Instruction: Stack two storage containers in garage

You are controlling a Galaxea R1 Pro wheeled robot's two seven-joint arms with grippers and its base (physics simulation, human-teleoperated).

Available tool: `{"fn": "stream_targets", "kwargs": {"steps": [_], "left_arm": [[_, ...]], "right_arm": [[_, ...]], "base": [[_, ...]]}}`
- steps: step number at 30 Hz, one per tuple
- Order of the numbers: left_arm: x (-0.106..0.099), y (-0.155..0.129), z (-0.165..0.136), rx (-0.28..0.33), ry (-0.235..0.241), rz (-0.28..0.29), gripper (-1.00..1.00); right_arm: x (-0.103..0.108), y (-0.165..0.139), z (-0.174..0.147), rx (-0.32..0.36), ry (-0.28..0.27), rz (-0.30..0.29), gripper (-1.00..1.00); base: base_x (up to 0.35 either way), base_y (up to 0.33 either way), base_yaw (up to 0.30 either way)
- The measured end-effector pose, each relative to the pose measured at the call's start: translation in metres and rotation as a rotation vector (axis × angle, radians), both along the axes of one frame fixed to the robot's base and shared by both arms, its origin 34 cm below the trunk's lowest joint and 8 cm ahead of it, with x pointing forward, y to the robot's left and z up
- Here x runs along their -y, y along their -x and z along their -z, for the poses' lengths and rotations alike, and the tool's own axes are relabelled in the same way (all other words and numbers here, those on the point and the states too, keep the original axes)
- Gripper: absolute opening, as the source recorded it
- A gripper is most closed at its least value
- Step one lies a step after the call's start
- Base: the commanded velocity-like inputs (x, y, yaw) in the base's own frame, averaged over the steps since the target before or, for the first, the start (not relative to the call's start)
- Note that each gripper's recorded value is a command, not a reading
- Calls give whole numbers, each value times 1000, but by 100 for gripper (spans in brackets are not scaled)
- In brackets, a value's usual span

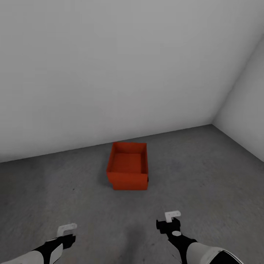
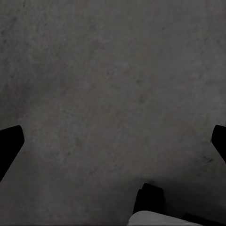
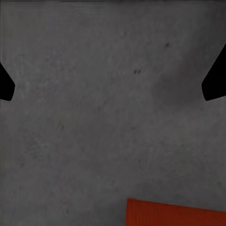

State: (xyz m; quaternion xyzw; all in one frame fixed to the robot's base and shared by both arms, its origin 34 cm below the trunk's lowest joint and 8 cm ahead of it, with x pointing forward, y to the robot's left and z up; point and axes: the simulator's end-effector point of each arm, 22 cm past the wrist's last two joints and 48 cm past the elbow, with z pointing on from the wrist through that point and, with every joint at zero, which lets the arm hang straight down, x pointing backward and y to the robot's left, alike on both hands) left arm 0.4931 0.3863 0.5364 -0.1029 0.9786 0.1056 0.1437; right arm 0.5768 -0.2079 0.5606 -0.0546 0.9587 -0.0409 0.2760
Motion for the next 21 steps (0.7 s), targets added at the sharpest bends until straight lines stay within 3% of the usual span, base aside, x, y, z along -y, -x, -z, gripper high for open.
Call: {"fn": "stream_targets", "kwargs": {"steps": [15,17,18,19,21], "left_arm": [[1,6,2,-9,0,-2,100],[1,14,4,-19,1,-2,100],[3,31,9,-42,4,-2,100],[4,39,11,-52,5,-1,100],[5,53,14,-70,8,0,100]], "right_arm": [[-1,1,0,-2,-1,-4,100],[25,33,15,-65,33,5,100],[53,82,32,-152,71,7,100],[63,109,39,-195,83,16,100],[70,119,41,-213,94,18,100]], "base": [[0,0,0],[0,0,0],[0,0,0],[0,0,0],[0,0,0]]}}
